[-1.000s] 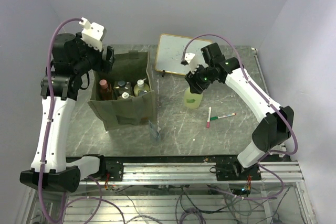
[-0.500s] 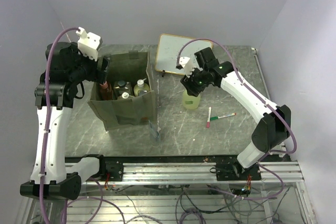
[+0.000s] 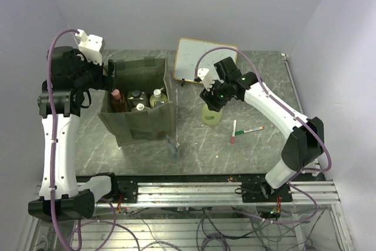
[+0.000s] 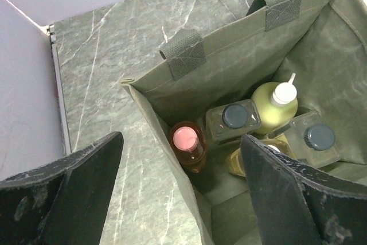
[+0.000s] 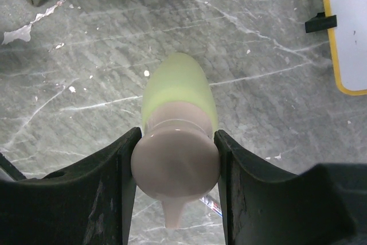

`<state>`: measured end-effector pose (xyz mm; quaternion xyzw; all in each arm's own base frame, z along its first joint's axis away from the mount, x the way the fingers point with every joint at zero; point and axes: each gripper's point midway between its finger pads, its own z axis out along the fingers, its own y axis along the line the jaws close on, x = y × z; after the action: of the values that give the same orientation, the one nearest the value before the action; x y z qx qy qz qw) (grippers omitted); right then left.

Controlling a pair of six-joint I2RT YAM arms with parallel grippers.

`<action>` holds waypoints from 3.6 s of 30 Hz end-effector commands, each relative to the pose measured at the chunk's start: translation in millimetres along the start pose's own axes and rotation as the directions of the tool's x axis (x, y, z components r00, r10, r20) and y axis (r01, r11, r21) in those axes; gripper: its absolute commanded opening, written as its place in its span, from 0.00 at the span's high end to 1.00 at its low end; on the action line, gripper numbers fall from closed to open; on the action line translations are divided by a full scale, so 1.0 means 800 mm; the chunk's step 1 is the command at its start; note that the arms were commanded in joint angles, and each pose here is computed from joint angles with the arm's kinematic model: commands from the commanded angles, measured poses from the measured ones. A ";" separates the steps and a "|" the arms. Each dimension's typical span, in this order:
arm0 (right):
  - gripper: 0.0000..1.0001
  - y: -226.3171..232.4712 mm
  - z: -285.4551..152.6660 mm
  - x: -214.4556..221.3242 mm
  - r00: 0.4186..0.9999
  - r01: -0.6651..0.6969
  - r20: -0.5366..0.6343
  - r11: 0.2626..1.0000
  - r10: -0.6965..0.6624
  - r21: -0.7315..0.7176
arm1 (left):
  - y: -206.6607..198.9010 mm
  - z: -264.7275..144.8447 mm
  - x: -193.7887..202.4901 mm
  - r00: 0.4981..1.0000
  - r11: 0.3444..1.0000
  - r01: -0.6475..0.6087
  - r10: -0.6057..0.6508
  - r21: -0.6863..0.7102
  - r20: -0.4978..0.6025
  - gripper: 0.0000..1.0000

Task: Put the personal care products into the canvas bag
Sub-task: Place the care product at the center of the board, then pick up the care product from the center of the board, then place the care product at the center of the board.

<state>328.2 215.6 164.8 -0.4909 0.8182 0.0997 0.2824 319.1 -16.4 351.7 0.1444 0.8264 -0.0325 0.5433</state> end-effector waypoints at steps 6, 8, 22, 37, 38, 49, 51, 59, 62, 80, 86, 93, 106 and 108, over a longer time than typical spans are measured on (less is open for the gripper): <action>0.77 0.001 -0.004 -0.021 0.995 0.063 0.072 0.998 -0.063 0.002 | -0.003 -0.005 -0.017 0.998 0.999 0.012 -0.014 0.038 0.068 0.06; 0.70 0.001 -0.003 -0.017 0.996 0.072 0.061 0.997 -0.072 0.001 | -0.005 -0.007 -0.020 0.997 0.999 0.000 -0.004 0.046 0.074 0.06; 0.29 -0.016 -0.026 -0.015 0.991 0.094 0.089 0.995 -0.097 0.030 | -0.004 -0.015 -0.020 0.998 0.998 -0.034 0.032 0.043 0.061 0.07; 0.21 -0.021 -0.019 -0.009 0.993 0.022 0.118 0.995 -0.011 -0.093 | -0.004 -0.014 -0.023 0.997 0.999 -0.030 0.027 0.041 0.066 0.07; 0.21 -0.020 -0.017 -0.009 0.993 0.021 0.119 0.995 -0.009 -0.098 | -0.004 -0.015 -0.022 0.998 0.999 -0.030 0.027 0.041 0.065 0.07; 0.32 -0.024 -0.002 -0.010 0.994 0.016 0.109 0.994 -0.004 -0.112 | -0.003 -0.019 -0.020 0.997 0.999 -0.036 0.034 0.033 0.063 0.07; 0.33 -0.024 0.000 -0.010 0.994 0.015 0.108 0.994 -0.003 -0.112 | -0.003 -0.018 -0.019 0.998 0.999 -0.033 0.031 0.033 0.063 0.07; 0.44 -0.025 0.001 -0.008 0.995 0.014 0.102 0.994 -0.002 -0.111 | -0.002 -0.016 -0.016 0.998 0.999 -0.031 0.029 0.031 0.058 0.07; 0.48 -0.026 0.002 -0.009 0.995 0.013 0.103 0.994 -0.002 -0.109 | -0.002 -0.015 -0.016 0.998 0.999 -0.027 0.025 0.033 0.059 0.06; 1.00 -0.031 -0.070 -0.066 0.969 0.048 0.243 0.997 -0.034 -0.052 | 0.002 -0.025 -0.003 1.000 0.999 -0.007 0.006 0.049 0.028 0.07; 1.00 -0.034 -0.119 -0.104 0.947 0.041 0.321 0.999 -0.031 -0.026 | 0.003 -0.030 0.006 0.999 0.999 -0.031 0.031 0.045 -0.007 0.07; 1.00 -0.034 -0.178 -0.159 0.901 0.039 0.431 0.999 -0.038 0.007 | -0.014 -0.033 -0.010 0.999 0.989 -0.039 0.039 0.145 0.000 0.10; 1.00 -0.018 -0.161 -0.168 0.898 0.069 0.436 0.997 -0.055 -0.017 | -0.040 -0.016 -0.067 0.995 0.959 -0.091 0.077 0.270 0.061 0.15; 1.00 -0.002 -0.147 -0.167 0.898 0.095 0.434 0.995 -0.067 -0.042 | -0.046 -0.010 -0.072 0.994 0.953 -0.106 0.091 0.283 0.065 0.15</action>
<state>338.3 246.1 317.7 -0.4859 0.7503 0.2049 0.3987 322.0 -43.2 390.0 0.2330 0.8077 -0.1094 0.5305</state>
